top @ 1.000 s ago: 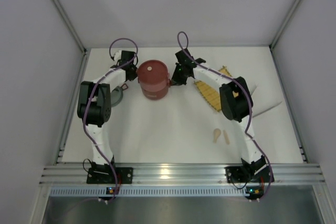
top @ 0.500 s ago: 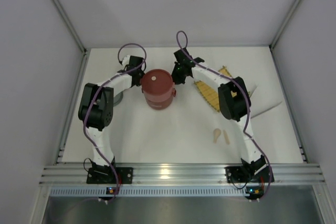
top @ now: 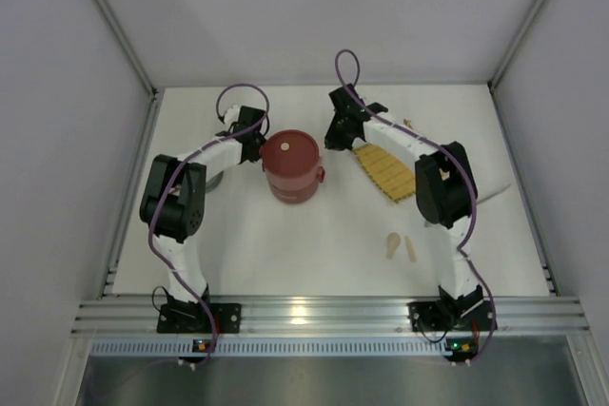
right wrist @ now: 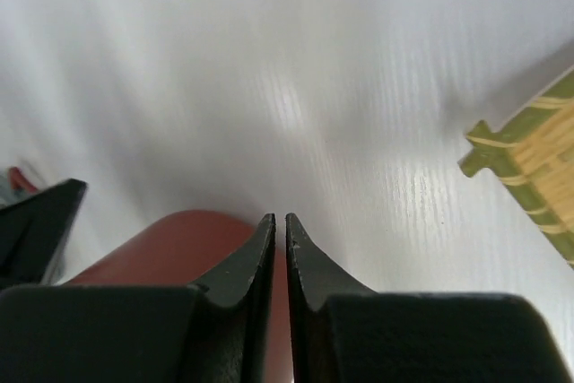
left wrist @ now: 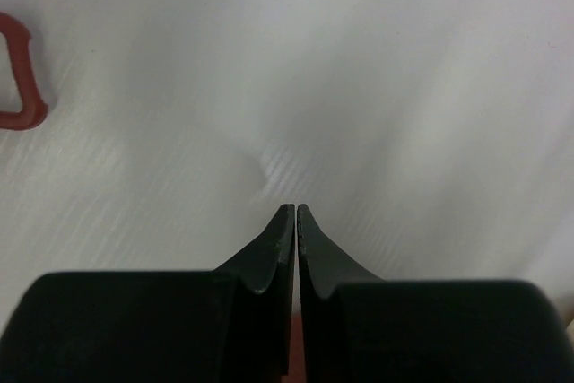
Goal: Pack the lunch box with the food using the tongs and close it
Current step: Adjust the packing box at the center of the board.
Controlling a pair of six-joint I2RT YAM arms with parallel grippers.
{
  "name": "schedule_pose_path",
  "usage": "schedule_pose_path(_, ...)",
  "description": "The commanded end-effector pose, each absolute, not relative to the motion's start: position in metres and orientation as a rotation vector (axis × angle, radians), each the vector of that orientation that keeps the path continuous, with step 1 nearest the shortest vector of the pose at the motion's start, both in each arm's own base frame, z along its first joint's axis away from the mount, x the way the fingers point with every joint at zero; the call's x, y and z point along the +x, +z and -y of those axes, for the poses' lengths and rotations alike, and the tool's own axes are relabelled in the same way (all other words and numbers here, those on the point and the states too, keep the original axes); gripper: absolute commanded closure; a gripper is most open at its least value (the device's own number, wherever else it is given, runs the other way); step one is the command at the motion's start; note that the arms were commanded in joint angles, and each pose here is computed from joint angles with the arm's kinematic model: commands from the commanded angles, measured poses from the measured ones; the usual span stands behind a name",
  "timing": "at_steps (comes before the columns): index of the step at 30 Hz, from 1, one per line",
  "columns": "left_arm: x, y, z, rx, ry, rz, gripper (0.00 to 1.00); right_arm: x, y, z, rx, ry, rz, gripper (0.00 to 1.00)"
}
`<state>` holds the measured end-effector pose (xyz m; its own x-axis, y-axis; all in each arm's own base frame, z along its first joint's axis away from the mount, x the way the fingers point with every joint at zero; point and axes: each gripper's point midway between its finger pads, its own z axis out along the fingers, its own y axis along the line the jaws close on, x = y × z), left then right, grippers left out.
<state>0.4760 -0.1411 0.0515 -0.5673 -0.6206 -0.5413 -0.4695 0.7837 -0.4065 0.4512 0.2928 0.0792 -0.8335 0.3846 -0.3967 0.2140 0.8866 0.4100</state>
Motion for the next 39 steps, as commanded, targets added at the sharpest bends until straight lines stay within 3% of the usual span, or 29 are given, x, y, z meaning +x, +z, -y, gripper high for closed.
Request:
schedule_pose_path(1, 0.475, 0.08, 0.13, -0.864, -0.27, -2.184, 0.91, 0.46, 0.146, -0.265, 0.445, 0.444, -2.416, 0.91)
schedule_pose_path(19, 0.45, 0.079, 0.11, -0.887, -0.196, -2.182, 0.92, 0.374, 0.122, -0.265, 0.417, 0.52, -2.482, 0.92)
schedule_pose_path(39, 0.436, 0.074, 0.116, -0.852, -0.267, -2.219, 0.94, 0.358, 0.096, -0.326, 0.402, 0.651, -2.526, 0.92)
